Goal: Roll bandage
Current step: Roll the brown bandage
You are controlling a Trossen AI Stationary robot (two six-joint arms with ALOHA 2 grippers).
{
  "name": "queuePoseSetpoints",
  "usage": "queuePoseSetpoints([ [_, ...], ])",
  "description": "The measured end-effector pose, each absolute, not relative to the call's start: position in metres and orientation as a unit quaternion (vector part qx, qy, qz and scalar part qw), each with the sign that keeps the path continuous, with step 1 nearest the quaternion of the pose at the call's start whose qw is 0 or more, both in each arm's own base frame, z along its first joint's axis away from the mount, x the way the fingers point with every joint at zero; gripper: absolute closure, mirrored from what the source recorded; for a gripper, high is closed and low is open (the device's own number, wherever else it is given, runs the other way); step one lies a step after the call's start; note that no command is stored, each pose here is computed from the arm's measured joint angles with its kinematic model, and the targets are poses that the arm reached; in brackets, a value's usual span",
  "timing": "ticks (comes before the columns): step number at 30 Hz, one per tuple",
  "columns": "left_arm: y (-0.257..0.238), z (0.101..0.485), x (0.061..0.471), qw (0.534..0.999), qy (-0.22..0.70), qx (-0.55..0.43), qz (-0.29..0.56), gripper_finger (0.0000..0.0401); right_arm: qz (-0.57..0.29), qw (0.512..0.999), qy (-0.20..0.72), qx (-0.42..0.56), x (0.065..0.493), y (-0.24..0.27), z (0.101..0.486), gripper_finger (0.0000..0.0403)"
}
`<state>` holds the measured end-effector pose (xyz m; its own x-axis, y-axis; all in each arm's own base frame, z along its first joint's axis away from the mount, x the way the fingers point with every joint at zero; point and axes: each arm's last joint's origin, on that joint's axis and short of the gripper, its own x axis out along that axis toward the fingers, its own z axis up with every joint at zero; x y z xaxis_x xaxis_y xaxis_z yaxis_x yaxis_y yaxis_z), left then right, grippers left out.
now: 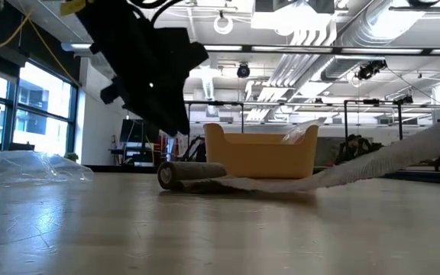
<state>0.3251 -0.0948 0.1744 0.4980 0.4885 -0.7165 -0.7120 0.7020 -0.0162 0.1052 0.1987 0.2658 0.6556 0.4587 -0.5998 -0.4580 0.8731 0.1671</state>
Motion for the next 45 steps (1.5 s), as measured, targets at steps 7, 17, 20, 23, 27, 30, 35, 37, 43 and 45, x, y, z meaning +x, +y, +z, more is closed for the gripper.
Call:
queuePoseSetpoints([
  [7, -0.094, 0.14, 0.332, 0.856, 0.329, -0.23, 0.327, 0.0268, 0.252, 0.91, 0.33, -0.006, 0.106, 0.2, 0.264, 0.0403],
  [17, -0.086, 0.119, 0.338, 0.854, 0.365, -0.205, 0.31, 0.0265, 0.249, 0.908, 0.336, 0.009, 0.106, 0.2, 0.264, 0.0403],
  [20, -0.084, 0.12, 0.338, 0.858, 0.374, -0.186, 0.3, 0.0297, 0.253, 0.904, 0.344, 0.019, 0.105, 0.2, 0.264, 0.0403],
  [23, -0.083, 0.12, 0.338, 0.859, 0.382, -0.172, 0.293, 0.0336, 0.252, 0.904, 0.346, 0.024, 0.105, 0.201, 0.264, 0.0403],
  [27, -0.081, 0.123, 0.335, 0.857, 0.394, -0.151, 0.296, 0.037, 0.25, 0.901, 0.354, 0.031, 0.104, 0.204, 0.261, 0.0403],
  [30, -0.073, 0.132, 0.326, 0.847, 0.406, -0.129, 0.318, 0.037, 0.253, 0.894, 0.368, 0.04, 0.104, 0.21, 0.256, 0.0403],
  [35, -0.06, 0.157, 0.315, 0.842, 0.406, -0.112, 0.338, 0.037, 0.245, 0.876, 0.412, 0.055, 0.107, 0.221, 0.239, 0.0403],
  [37, -0.056, 0.164, 0.312, 0.84, 0.406, -0.111, 0.342, 0.0371, 0.238, 0.869, 0.431, 0.057, 0.108, 0.226, 0.232, 0.0403],
  [43, -0.05, 0.176, 0.309, 0.845, 0.403, -0.097, 0.337, 0.0371, 0.224, 0.846, 0.478, 0.072, 0.108, 0.237, 0.213, 0.0403],
  [45, -0.048, 0.176, 0.308, 0.844, 0.409, -0.087, 0.337, 0.0367, 0.22, 0.842, 0.487, 0.076, 0.106, 0.24, 0.209, 0.0403],
])
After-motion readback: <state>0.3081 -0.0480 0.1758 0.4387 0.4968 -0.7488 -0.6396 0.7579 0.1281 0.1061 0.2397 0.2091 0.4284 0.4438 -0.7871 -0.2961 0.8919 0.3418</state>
